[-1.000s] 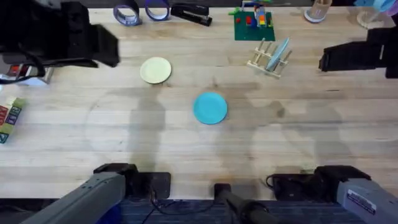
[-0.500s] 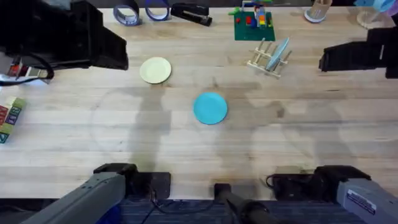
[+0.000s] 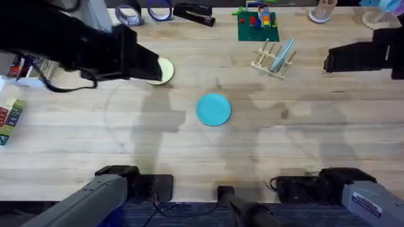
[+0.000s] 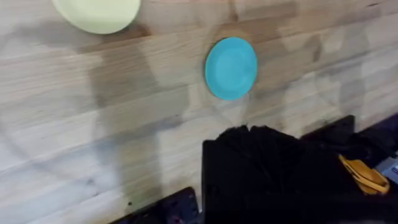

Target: Pick up the plates from the table one by one and place each into a slot on the dish rack.

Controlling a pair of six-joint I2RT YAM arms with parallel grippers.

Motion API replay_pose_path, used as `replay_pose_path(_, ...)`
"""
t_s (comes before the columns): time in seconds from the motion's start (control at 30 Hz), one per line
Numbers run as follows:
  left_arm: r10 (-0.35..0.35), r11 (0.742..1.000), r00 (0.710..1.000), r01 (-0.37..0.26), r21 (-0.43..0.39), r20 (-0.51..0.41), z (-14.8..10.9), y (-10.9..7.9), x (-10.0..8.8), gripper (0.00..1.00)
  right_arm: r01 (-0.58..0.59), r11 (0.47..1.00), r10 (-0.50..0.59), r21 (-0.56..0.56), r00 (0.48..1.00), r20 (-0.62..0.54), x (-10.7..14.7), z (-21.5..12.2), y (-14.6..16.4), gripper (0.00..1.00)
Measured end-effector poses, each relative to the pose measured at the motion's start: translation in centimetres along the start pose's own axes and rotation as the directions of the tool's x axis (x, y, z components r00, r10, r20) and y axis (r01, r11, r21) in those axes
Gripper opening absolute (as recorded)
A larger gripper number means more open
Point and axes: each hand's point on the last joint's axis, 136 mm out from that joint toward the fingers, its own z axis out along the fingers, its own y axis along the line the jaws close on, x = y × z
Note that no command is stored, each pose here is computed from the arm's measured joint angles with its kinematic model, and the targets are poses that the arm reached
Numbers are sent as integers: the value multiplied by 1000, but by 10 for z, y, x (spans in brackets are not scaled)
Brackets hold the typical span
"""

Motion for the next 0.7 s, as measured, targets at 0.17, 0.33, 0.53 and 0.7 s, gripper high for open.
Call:
replay_pose_path(0.17, -2, 994, 1000, 4, 106, -19, 27, -3, 4, 43, 0, 1000, 0, 0, 1000, -1, 0, 0, 0, 995)
replay_pose_path(0.33, -12, 984, 999, 20, 179, -42, 51, -3, 13, 42, 0, 1000, 0, 0, 1000, -1, 0, 0, 0, 995)
replay_pose_path(0.53, -32, 971, 996, 50, 235, -79, 72, -1, 22, 42, 0, 1000, 0, 0, 1000, -2, 0, 0, 0, 995)
replay_pose_path(0.7, -57, 963, 991, 87, 257, -125, 86, 3, 24, 42, 0, 1000, 0, 0, 1000, -1, 0, 0, 0, 995)
